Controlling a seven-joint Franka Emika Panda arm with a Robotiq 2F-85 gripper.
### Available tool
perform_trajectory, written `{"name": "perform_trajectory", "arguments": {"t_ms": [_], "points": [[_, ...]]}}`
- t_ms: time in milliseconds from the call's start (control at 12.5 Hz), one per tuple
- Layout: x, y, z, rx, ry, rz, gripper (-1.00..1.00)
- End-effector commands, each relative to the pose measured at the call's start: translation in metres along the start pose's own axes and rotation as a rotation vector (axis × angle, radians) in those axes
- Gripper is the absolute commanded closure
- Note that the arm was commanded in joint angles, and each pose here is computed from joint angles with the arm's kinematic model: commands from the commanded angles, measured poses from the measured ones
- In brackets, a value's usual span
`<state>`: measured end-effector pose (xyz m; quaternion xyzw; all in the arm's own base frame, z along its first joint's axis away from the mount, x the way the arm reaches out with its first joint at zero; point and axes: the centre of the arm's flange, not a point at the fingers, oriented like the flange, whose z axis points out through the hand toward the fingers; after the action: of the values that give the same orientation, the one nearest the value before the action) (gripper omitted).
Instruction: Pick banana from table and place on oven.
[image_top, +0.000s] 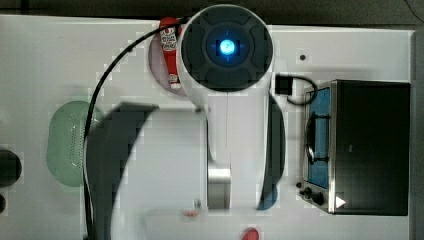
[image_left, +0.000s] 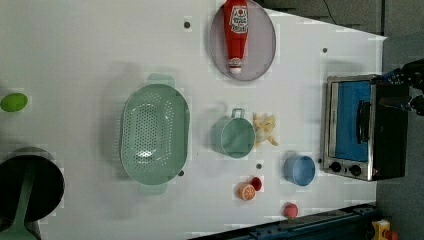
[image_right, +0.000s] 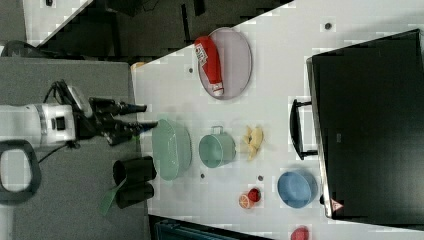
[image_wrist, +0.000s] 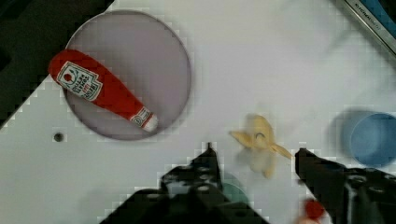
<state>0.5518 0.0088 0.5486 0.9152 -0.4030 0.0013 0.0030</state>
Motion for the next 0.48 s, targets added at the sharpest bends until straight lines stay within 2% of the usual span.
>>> {"name": "perform_trajectory", "arguments": {"t_ms": [80, 240, 480], "points": [[-0.083, 0.117, -0.056, -0.012, 0.0, -0.013, -0.59], [-0.083, 0.117, -0.055, -0.014, -0.001, -0.013, -0.99], [-0.079, 0.112, -0.042, -0.026, -0.014, -0.015, -1.0]]}}
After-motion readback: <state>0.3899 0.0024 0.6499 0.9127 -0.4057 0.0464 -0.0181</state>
